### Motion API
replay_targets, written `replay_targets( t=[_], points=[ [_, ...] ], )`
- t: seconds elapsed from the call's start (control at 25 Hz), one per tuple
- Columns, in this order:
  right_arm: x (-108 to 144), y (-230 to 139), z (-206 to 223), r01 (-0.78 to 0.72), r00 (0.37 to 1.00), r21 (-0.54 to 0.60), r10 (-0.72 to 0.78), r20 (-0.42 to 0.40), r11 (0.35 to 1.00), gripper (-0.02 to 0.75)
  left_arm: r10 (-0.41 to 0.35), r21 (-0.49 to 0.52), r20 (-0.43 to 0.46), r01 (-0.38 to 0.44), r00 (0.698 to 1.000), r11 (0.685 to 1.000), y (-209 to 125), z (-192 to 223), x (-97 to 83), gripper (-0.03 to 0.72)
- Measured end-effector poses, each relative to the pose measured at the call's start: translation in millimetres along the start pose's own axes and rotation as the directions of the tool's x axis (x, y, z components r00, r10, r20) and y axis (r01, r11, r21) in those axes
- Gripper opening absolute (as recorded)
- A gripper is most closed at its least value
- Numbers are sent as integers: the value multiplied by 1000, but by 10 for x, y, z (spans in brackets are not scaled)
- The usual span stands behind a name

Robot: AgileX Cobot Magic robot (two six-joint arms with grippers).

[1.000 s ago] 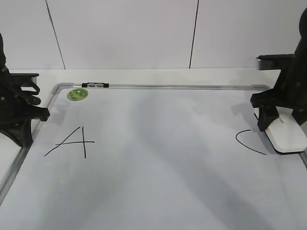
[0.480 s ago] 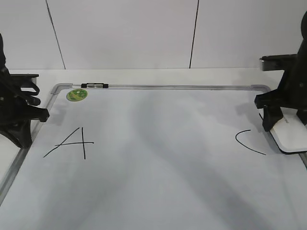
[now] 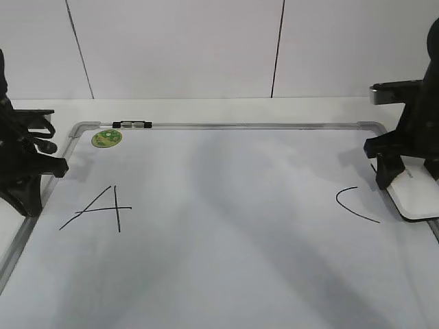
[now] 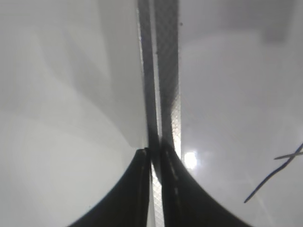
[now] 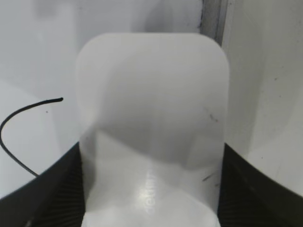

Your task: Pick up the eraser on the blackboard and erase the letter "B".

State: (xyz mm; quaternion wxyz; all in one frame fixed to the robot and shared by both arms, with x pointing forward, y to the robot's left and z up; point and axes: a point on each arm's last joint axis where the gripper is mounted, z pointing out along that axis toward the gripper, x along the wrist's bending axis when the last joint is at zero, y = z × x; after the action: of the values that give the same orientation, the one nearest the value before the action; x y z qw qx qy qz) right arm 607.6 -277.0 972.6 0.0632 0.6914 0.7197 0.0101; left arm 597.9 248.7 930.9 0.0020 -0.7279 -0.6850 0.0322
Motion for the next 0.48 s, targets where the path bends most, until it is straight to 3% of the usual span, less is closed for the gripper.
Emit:
replay_targets(
  t=[0.48],
  points=[
    [3, 7, 7, -37, 999, -5, 37, -3, 999, 546, -8, 0, 2, 8, 1000, 1000, 0, 0, -2, 31]
  ],
)
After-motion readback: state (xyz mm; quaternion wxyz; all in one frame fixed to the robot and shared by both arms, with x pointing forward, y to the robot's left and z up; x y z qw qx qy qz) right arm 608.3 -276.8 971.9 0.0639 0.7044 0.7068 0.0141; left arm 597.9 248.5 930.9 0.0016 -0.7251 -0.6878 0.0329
